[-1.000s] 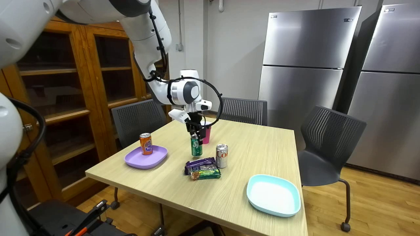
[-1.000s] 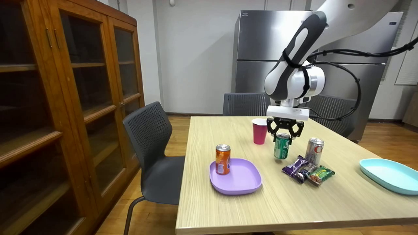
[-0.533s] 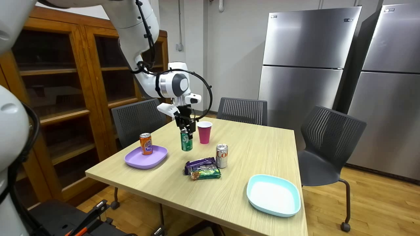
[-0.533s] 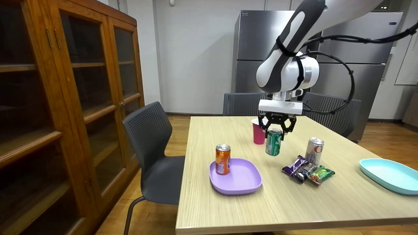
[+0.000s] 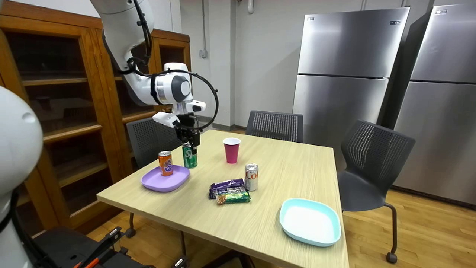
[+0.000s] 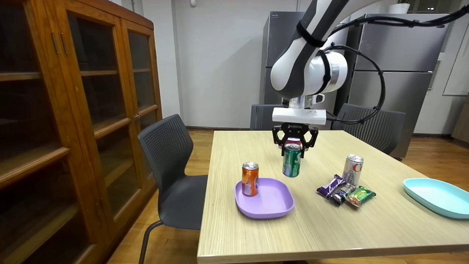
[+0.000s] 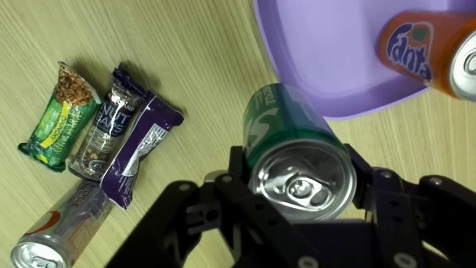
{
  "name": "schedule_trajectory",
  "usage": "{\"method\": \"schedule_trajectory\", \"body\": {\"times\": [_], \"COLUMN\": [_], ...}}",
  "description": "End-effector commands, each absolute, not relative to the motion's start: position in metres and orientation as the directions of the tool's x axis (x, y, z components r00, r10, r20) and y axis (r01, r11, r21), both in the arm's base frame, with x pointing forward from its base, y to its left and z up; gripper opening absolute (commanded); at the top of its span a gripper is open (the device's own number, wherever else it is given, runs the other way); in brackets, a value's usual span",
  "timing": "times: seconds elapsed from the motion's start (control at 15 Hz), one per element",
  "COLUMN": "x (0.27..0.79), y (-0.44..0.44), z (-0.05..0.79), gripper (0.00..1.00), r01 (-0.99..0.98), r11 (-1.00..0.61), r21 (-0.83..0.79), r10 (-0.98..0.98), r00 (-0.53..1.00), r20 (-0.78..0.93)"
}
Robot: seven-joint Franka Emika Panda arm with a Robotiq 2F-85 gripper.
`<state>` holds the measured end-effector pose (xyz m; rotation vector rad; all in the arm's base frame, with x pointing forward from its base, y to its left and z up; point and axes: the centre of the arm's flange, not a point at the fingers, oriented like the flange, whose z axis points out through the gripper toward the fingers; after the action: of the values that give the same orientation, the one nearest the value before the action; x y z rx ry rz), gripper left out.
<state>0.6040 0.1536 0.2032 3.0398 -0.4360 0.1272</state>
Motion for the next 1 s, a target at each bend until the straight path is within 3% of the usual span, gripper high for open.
{"method": "schedule_trajectory", "body": {"times": [0.0, 0.93], "x": [0.570, 0.538], "y": [0.179, 0.217], "z": [0.228, 0.201], "gripper": [0.38, 0.38], "r01": [-0.260, -0.178], "r11": [-0.963, -0.979], "r21": [0.071, 0.098], "r10": [-0.255, -0.181], "r00": [0.964, 0.983], "r20": [0.082, -0.022]}}
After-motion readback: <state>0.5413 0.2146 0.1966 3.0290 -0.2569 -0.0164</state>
